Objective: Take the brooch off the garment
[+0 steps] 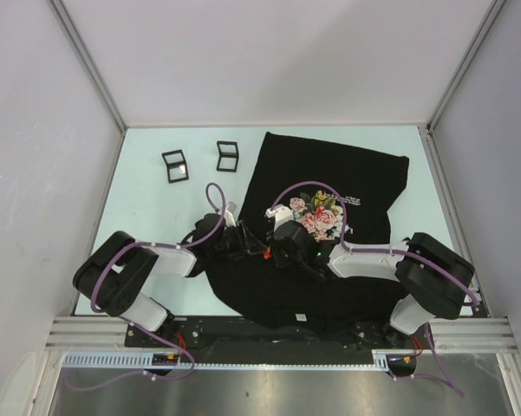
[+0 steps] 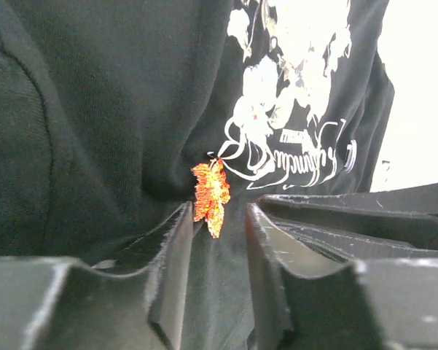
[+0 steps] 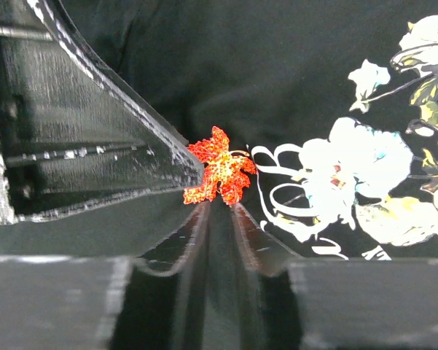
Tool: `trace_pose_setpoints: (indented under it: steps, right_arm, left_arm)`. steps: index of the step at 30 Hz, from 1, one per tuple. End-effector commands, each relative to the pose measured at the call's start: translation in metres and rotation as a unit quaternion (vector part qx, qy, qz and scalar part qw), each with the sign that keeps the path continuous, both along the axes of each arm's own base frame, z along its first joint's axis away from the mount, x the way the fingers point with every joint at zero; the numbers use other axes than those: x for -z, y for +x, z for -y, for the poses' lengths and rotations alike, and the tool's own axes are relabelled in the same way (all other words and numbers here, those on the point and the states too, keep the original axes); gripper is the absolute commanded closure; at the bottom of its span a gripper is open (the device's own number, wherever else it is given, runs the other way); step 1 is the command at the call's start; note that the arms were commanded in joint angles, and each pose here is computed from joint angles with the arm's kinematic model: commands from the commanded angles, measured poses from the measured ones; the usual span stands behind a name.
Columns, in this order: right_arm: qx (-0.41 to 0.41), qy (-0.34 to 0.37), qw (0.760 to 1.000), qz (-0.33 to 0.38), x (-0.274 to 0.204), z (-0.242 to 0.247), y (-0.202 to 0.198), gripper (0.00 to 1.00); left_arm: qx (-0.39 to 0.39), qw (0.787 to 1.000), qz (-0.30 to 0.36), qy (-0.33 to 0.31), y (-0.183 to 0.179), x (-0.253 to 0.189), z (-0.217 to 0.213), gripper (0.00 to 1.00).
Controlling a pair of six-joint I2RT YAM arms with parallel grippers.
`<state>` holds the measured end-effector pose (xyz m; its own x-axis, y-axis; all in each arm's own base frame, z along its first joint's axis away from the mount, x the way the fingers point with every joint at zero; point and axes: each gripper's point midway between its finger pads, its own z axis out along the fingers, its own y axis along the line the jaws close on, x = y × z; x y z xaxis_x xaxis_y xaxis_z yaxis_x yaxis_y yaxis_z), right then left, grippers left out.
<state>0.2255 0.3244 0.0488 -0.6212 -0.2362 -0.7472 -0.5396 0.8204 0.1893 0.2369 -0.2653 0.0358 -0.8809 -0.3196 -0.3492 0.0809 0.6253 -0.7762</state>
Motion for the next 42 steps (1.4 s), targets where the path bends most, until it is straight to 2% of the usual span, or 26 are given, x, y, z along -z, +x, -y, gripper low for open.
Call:
trace_pose_setpoints:
  steps: [1, 4, 6, 11, 14, 23, 31, 42]
  right_arm:
    - [-0.021, 0.011, 0.999, 0.036, -0.014, -0.004, 0.0, 0.73]
    - [-0.041, 0.014, 0.998, 0.045, -0.012, -0.011, -0.004, 0.63]
    - [-0.048, 0.019, 0.998, 0.044, -0.01, -0.016, -0.006, 0.61]
    - [-0.051, 0.023, 0.997, 0.048, -0.005, -0.024, -0.007, 0.58]
    - [-0.039, 0.024, 0.997, 0.054, -0.003, -0.025, -0.004, 0.56]
    - [0.01, 0.009, 0.998, 0.068, 0.003, -0.016, 0.009, 0.57]
    - [0.037, 0.01, 0.997, 0.064, 0.008, -0.015, 0.012, 0.64]
    - [0.058, 0.042, 0.997, 0.043, 0.007, -0.02, 0.009, 0.88]
  left_arm:
    - [-0.002, 0.999, 0.043, -0.02, 0.009, -0.023, 0.007, 0.67]
    - [-0.002, 0.999, 0.045, -0.015, 0.009, -0.024, 0.007, 0.7]
    - [-0.004, 0.999, 0.046, -0.014, 0.008, -0.025, 0.006, 0.72]
    - [-0.004, 0.999, 0.046, -0.012, 0.006, -0.026, 0.006, 0.77]
    - [-0.001, 0.999, 0.043, -0.017, 0.004, -0.028, 0.009, 0.78]
    - [0.008, 0.999, 0.046, -0.027, 0.002, -0.035, 0.014, 0.79]
    - [0.006, 0.998, 0.053, -0.029, 0.001, -0.04, 0.014, 0.79]
    - [0.0, 0.996, 0.084, -0.007, 0.001, -0.053, 0.003, 0.71]
